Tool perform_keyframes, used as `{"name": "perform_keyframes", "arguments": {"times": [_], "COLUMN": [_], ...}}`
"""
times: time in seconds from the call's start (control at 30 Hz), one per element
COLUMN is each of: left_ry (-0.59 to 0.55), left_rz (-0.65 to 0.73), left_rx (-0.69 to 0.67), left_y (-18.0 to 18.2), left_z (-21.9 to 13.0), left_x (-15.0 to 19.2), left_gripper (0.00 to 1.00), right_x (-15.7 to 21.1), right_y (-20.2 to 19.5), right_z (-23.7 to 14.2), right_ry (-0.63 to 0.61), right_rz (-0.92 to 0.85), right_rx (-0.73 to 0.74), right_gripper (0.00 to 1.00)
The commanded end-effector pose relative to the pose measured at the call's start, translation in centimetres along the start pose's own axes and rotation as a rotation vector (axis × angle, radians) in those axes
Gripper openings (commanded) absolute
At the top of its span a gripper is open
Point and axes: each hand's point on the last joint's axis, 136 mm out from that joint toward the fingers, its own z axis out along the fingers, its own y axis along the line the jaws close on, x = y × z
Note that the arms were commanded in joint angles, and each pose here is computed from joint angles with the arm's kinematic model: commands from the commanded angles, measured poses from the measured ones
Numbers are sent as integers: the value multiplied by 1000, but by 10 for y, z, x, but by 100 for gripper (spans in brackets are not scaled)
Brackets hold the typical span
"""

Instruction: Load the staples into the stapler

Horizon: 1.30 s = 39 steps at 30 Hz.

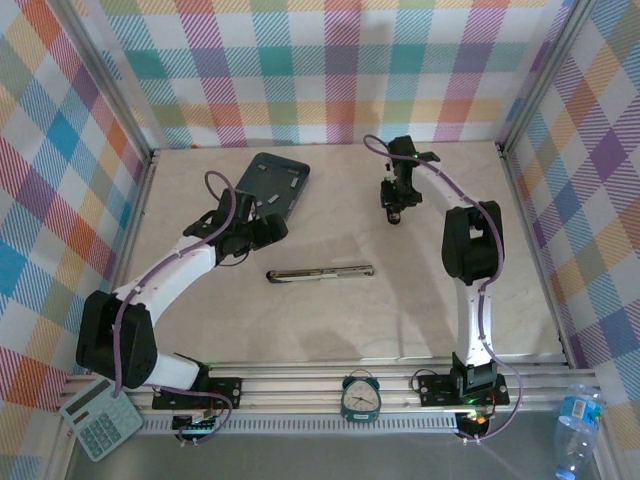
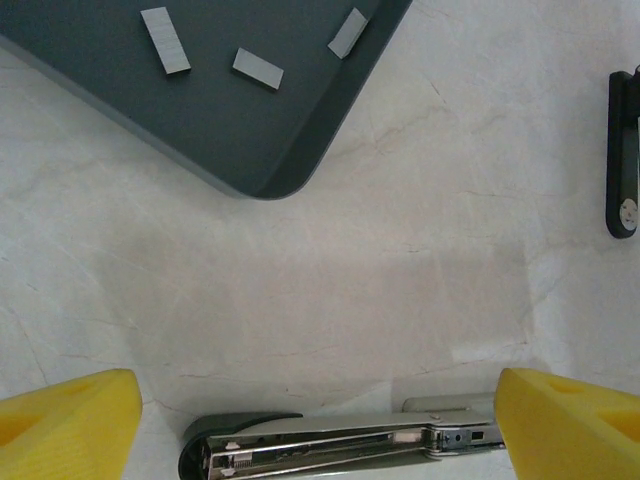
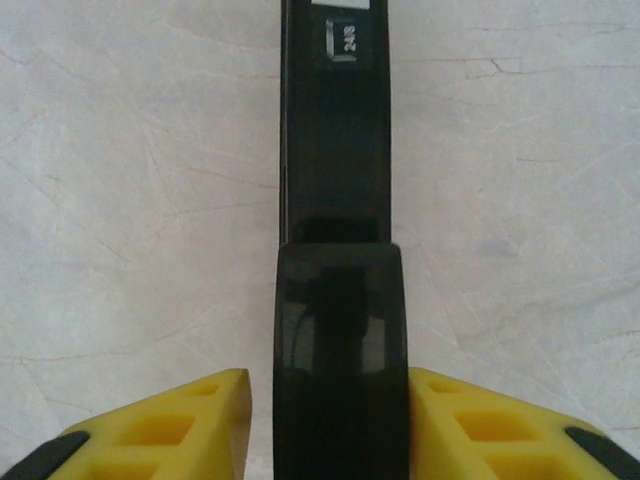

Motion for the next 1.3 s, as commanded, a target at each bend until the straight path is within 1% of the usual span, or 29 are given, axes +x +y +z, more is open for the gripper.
{"name": "perform_keyframes", "arguments": {"times": [0.0, 0.07, 0.17, 0.33, 0.4, 0.5, 0.57, 0.7, 1.13, 1.2, 1.27], "left_ry": [10, 9, 8, 10, 16, 18, 12, 16, 1, 1, 1], "left_rz": [14, 15, 16, 14, 15, 21, 47, 84, 90, 91, 94], "left_rx": [-6, -7, -3, -6, -9, -10, -6, -17, 9, 16, 20], "left_y": [-2, -3, -6, -7, -7, -8, -10, -13, -24, -26, -27], "left_z": [-1, -1, -1, 3, 4, 6, 6, 9, 13, 13, 13], "left_x": [-5, -7, -10, -12, -12, -13, -16, -21, -32, -33, -33], "left_gripper": [91, 91, 91, 91, 91, 91, 91, 91, 90, 91, 90], "right_x": [-11, -11, -7, -2, -2, -2, -2, 0, 9, 12, 14], "right_y": [-1, -1, -4, -6, -7, -6, -5, 1, -5, -6, -6], "right_z": [3, 4, 9, 15, 14, 13, 12, 13, 22, 24, 24], "right_ry": [-38, -41, -21, -1, 3, 4, 3, 12, 40, 46, 47], "right_rz": [-24, -32, -33, -33, -25, -25, -25, -10, -35, -39, -45], "right_rx": [-12, -11, -5, -13, -29, -54, -68, -114, -89, -85, -82], "right_gripper": [38, 38, 43, 45, 44, 40, 39, 44, 44, 42, 37]}}
